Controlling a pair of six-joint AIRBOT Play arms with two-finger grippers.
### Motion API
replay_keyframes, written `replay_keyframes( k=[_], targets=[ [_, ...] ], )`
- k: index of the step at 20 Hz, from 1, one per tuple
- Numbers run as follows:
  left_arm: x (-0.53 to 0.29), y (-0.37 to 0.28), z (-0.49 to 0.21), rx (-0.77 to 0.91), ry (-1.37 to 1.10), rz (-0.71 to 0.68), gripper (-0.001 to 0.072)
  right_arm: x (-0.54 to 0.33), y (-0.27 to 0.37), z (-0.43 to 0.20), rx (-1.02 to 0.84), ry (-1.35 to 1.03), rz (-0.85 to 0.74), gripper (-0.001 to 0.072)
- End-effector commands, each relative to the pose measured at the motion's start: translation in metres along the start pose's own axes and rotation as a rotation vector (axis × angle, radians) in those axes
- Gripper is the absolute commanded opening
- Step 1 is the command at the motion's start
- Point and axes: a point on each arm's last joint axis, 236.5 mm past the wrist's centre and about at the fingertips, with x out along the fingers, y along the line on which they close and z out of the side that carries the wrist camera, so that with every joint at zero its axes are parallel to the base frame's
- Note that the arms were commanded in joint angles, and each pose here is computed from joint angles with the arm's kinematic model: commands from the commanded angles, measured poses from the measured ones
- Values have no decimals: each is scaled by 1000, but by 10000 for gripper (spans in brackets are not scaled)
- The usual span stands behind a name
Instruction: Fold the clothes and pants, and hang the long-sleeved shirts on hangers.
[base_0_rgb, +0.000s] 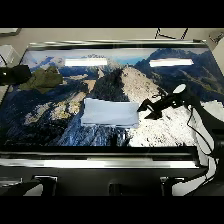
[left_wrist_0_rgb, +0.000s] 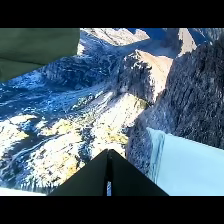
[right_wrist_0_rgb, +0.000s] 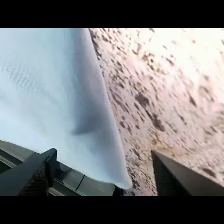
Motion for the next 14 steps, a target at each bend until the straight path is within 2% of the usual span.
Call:
replay_keyframes(
  k=[1,3,4,5,6,10,14],
  targets=[
    [1,-14,-4,26,10,-22,24,34,10,0,-23,-32,102,625],
    [1,-23,-7,38,14,-37,24,44,22,12,-20,-81,137,554],
    [1,-27,-8,45,16,-43,24,44,28,18,-22,-104,158,403],
    [2,-30,-9,50,18,-48,24,41,37,21,-43,-121,192,178],
    [2,-33,-10,54,19,-52,24,31,50,24,-87,-127,231,49],
    [2,-33,-9,55,15,-53,24,-70,90,48,-227,-231,322,48],
    [2,-33,-8,59,12,-54,24,-219,69,68,-161,-477,241,48]
  ],
)
